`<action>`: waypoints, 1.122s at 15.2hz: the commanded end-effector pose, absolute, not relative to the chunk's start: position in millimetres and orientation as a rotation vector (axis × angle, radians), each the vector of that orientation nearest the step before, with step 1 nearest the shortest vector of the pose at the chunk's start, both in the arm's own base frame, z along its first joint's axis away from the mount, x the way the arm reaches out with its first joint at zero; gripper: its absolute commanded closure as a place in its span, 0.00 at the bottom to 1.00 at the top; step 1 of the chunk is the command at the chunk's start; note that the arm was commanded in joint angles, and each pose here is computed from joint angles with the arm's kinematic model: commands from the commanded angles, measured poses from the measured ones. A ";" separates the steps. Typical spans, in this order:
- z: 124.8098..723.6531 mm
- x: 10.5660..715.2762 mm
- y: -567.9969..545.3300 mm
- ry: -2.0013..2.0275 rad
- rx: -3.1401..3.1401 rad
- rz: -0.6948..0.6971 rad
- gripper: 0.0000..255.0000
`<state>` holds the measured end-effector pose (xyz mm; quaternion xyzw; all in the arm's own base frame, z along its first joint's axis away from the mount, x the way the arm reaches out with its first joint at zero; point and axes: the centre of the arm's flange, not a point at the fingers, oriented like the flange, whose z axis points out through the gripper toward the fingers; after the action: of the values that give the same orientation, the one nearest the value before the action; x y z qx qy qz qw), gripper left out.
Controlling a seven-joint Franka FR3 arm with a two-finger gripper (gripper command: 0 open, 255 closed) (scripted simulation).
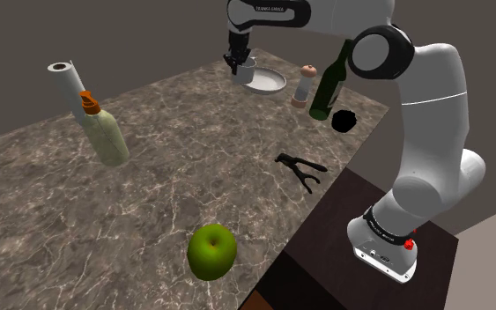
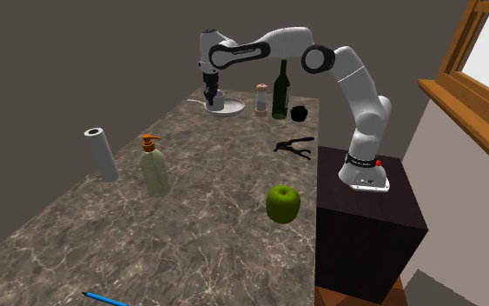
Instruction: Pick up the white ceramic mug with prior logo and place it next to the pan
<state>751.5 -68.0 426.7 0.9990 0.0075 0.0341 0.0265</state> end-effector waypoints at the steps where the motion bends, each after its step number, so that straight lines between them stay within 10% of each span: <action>1: 417.2 751.5 -68.1 0.023 3.087 0.107 1.00; 17: 350.2 751.5 -68.1 0.023 3.087 0.107 1.00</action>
<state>752.9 -63.0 355.5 0.9989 0.0108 0.0393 0.0247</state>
